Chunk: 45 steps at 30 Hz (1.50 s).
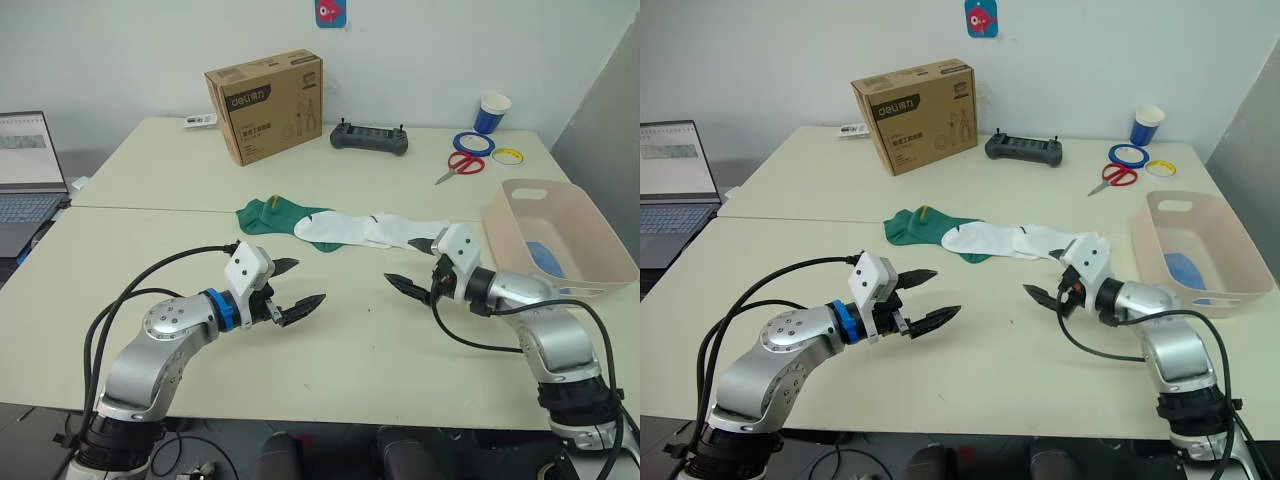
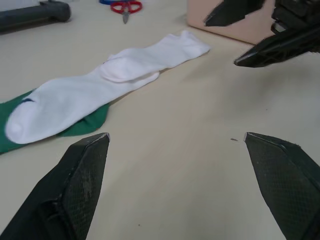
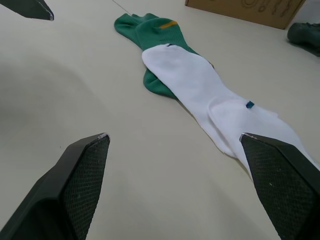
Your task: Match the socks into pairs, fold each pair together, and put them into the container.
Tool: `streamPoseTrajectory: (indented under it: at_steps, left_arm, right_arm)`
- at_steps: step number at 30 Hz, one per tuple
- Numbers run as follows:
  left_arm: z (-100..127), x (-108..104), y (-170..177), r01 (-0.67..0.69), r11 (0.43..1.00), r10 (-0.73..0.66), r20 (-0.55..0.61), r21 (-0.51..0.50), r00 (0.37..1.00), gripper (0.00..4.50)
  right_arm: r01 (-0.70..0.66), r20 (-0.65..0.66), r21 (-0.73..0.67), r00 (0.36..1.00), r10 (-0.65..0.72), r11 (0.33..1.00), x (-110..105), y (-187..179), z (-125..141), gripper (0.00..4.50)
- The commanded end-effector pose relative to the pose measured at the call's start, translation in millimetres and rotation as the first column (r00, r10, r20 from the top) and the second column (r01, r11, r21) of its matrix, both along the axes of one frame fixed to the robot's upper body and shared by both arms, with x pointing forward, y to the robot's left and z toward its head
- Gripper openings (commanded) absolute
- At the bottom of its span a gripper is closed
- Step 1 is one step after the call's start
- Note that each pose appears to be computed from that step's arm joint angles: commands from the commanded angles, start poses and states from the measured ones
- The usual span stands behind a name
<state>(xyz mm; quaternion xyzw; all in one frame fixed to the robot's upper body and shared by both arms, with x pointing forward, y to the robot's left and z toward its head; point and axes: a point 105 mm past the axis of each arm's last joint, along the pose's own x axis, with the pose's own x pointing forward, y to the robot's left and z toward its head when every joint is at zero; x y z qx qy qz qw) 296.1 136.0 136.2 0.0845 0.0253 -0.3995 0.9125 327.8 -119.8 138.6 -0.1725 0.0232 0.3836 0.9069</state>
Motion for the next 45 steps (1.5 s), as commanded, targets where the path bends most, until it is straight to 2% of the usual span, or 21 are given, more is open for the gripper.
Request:
streamPoseTrajectory:
  at_steps: [1, 4, 10, 14, 21, 23, 26, 32, 38, 45]
  left_arm:
    - [-2, 4, 18, -0.146, 0.989, 0.148, 0.052, -0.029, 0.988, 4.5]
    - [-13, 7, 33, -0.277, 0.959, 0.28, 0.055, -0.059, 0.958, 4.5]
    - [-36, -10, 59, -0.443, 0.893, 0.446, 0.024, -0.075, 0.895, 4.5]
    - [-47, -17, 68, -0.488, 0.871, 0.489, 0.004, -0.06, 0.872, 4.5]
    - [-46, -17, 67, -0.503, 0.861, 0.504, -0.008, -0.077, 0.864, 4.5]
    - [-46, -16, 66, -0.49, 0.869, 0.491, -0.005, -0.064, 0.871, 4.5]
    - [-35, -10, 57, -0.405, 0.914, 0.405, 0.043, -0.021, 0.913, 4.5]
    - [-16, 11, 40, -0.264, 0.963, 0.258, 0.087, 0.057, 0.962, 4.5]
    - [4, 41, 7, -0.088, 0.979, 0.054, 0.181, 0.186, 0.982, 4.5]
    - [18, 89, -29, -0.006, 0.977, -0.038, 0.2, 0.212, 0.979, 4.5]
  right_arm:
    - [0.088, 0.086, 0.038, 0.992, -0.091, 0.995, -4, -7, 6, 4.48]
    - [0.165, 0.087, 0.054, 0.982, -0.169, 0.985, -10, -20, -4, 4.48]
    - [0.325, 0.038, 0.058, 0.944, -0.328, 0.944, -32, -48, -33, 4.48]
    - [0.356, 0.025, 0.056, 0.934, -0.358, 0.933, -37, -50, -40, 4.48]
    - [0.348, 0.046, 0.053, 0.936, -0.35, 0.936, -28, -45, -39, 4.48]
    - [0.329, 0.045, 0.05, 0.942, -0.331, 0.943, -26, -43, -37, 4.48]
    - [0.299, 0.084, 0.034, 0.95, -0.301, 0.954, -14, -38, -20, 4.48]
    - [0.273, 0.119, -0.015, 0.956, -0.269, 0.962, 4, -30, -6, 4.48]
    - [0.297, 0.132, -0.02, 0.947, -0.292, 0.955, 13, -30, 0, 4.48]
    - [0.33, 0.144, -0.004, 0.934, -0.326, 0.944, 17, -32, 4, 4.48]
